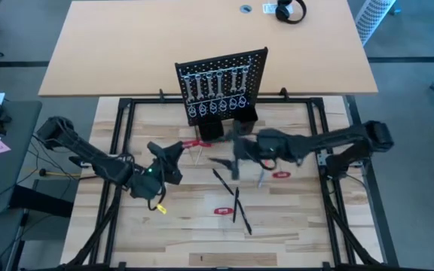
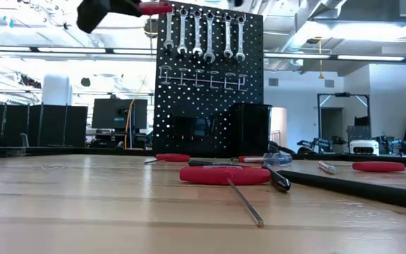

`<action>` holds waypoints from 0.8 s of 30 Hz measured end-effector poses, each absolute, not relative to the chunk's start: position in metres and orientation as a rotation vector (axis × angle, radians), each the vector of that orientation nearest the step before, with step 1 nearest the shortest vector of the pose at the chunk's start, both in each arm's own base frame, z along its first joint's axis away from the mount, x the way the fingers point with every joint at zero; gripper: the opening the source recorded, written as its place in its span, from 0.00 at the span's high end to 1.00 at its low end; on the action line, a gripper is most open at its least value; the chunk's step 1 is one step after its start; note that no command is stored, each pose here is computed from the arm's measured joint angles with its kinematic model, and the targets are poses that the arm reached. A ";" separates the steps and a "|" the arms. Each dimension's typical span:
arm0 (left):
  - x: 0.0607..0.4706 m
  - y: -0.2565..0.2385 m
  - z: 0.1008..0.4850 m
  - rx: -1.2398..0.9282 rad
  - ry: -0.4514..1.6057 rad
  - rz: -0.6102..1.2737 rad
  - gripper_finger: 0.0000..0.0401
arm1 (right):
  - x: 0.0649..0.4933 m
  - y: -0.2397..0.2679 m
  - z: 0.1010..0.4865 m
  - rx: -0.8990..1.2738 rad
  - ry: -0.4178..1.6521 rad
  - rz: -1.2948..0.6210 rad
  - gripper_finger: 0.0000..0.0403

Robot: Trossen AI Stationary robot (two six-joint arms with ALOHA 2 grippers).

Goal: Hang tools onto peg board
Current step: Hang the allen wrench on the peg board

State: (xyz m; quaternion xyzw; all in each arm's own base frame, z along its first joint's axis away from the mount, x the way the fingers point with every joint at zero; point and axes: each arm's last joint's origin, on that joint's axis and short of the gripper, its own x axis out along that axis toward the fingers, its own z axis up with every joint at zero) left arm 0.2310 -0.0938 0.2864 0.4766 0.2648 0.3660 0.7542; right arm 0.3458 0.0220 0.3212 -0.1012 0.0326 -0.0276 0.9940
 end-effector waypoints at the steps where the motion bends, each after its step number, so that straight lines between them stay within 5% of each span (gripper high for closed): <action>1: 0.230 -0.096 0.286 1.046 0.578 0.803 0.86 | 0.353 0.016 0.324 -0.185 0.059 -0.074 0.33; 11: 0.225 -0.105 0.287 1.105 0.588 0.786 0.86 | 0.407 -0.028 0.314 0.142 0.123 0.034 0.33; 18: 0.225 -0.105 0.286 1.109 0.591 0.787 0.86 | 0.428 -0.032 0.300 0.151 0.169 0.116 0.34; 24: 0.225 -0.104 0.286 1.112 0.593 0.786 0.86 | 0.428 -0.022 0.304 0.119 0.158 0.147 0.46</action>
